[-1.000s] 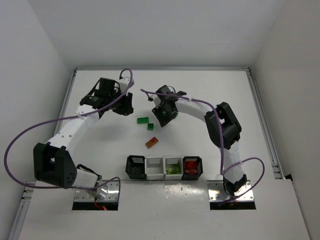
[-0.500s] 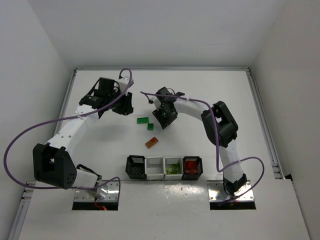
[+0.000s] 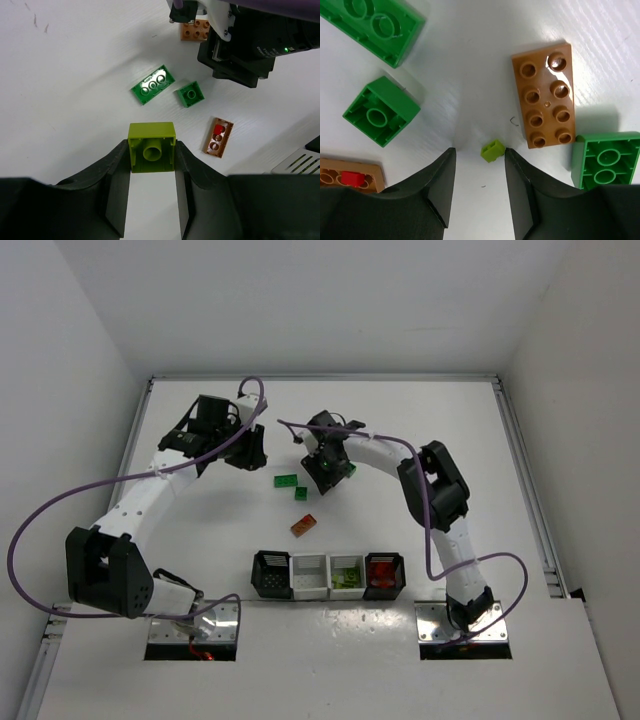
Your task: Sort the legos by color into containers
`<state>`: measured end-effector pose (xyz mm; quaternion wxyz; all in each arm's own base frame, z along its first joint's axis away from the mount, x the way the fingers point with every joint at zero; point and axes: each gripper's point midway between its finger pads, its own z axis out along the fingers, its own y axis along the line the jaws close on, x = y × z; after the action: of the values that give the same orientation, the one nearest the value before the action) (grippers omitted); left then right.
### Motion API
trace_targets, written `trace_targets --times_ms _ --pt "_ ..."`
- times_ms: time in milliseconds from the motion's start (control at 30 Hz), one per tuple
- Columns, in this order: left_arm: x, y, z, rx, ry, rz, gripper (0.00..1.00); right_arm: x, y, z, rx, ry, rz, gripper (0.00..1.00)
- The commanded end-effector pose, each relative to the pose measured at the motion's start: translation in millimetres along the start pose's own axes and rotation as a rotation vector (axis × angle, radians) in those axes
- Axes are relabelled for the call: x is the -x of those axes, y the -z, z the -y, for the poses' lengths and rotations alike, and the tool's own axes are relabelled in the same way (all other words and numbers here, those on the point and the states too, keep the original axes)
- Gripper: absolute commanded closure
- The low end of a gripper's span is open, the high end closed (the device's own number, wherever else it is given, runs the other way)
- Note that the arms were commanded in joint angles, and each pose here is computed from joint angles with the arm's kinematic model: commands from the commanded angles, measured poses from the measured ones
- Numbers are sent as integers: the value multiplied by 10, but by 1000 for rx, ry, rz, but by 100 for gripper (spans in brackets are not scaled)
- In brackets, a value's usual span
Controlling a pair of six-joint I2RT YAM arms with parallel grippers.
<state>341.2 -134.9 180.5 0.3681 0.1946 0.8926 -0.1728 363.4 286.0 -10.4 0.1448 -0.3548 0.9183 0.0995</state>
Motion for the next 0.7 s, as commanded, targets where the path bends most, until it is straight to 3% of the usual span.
trace_targets --times_ms 0,433,667 --pt "226 126 11 -3 -6 84 83 20 -83 24 5 -6 -7 55" --pt "189 111 9 -4 -3 75 83 -164 -98 70 -4 -9 -37 59" --pt "173 94 5 -4 -3 76 83 -221 -116 67 -3 -11 -51 66"
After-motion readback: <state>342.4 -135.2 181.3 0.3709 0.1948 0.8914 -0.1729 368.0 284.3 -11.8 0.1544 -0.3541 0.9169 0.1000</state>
